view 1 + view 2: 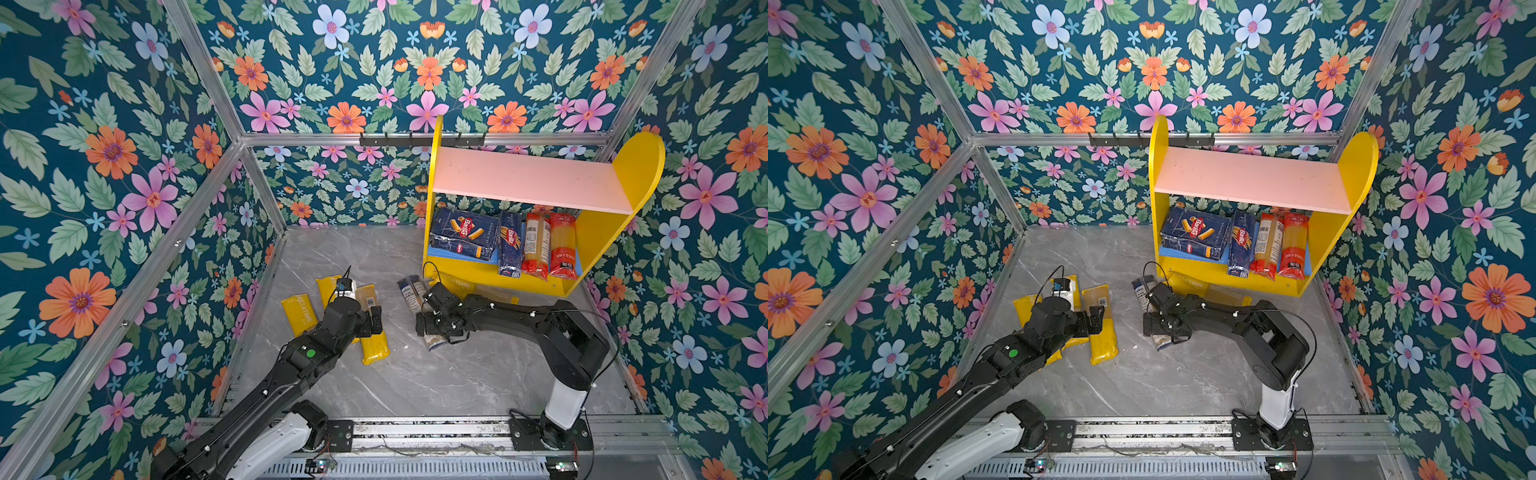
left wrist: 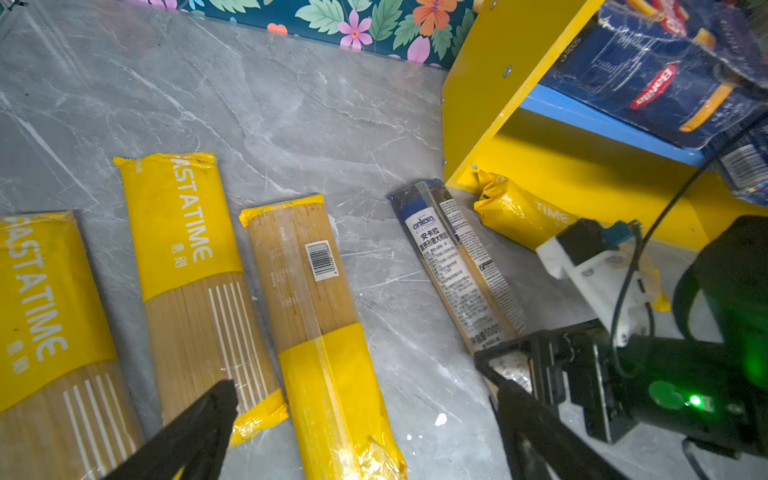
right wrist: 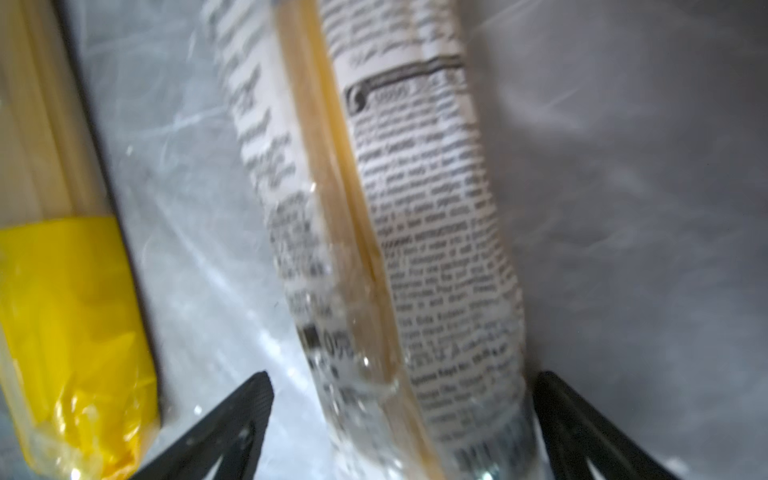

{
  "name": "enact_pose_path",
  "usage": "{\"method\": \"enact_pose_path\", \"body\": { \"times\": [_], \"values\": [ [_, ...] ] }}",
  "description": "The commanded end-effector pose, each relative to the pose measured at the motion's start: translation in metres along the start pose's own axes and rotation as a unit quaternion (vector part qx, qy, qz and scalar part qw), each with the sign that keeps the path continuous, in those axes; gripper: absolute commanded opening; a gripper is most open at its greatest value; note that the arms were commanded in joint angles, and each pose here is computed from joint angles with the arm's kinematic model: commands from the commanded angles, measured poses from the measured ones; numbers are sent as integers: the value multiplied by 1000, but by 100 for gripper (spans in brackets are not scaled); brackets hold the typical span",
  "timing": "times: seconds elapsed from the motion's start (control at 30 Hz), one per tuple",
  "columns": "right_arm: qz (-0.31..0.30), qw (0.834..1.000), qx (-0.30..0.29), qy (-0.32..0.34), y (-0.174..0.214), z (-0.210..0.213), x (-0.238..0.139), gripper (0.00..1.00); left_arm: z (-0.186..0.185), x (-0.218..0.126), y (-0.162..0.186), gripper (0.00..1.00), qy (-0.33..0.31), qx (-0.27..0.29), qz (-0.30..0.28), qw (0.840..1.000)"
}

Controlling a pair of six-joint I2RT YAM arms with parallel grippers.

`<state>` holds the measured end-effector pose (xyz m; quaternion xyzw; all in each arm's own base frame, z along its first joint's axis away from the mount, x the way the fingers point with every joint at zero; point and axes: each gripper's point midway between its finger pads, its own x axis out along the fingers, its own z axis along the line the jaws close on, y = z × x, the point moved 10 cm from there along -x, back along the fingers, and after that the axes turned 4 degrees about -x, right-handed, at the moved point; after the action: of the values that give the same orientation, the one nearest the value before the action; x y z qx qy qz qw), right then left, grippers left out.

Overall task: Place and organize the pasta boxes and bags onto the shelf
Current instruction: 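Grasp the clear white-labelled spaghetti pack on the floor with the right gripper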

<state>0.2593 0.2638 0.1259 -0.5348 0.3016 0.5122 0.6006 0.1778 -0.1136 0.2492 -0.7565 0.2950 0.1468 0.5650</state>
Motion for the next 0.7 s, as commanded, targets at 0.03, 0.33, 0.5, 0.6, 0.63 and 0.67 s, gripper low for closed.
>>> {"method": "enact_pose_path", "body": {
  "times": [0.03, 0.33, 0.5, 0.6, 0.63, 0.67],
  "values": [
    [-11, 1000, 0, 19, 10, 3, -8, 99, 4, -10, 2, 100, 3, -6, -1, 1000],
    [-36, 997, -62, 42, 27, 29, 1, 99, 15, -29, 5, 100, -7, -20, -14, 1000],
    [-38, 993, -85, 72, 34, 37, 17, 99, 16, -31, 7, 100, -6, -20, -8, 1000],
    [-40, 991, -88, 92, 35, 37, 24, 99, 16, -32, 7, 100, -5, -19, -8, 1000],
    [-42, 991, -86, 97, 35, 36, 25, 99, 15, -32, 7, 100, -3, -19, -8, 1000],
    [-44, 990, -85, 100, 36, 35, 26, 99, 15, -31, 6, 100, -3, -19, -9, 1000]
  ]
}}
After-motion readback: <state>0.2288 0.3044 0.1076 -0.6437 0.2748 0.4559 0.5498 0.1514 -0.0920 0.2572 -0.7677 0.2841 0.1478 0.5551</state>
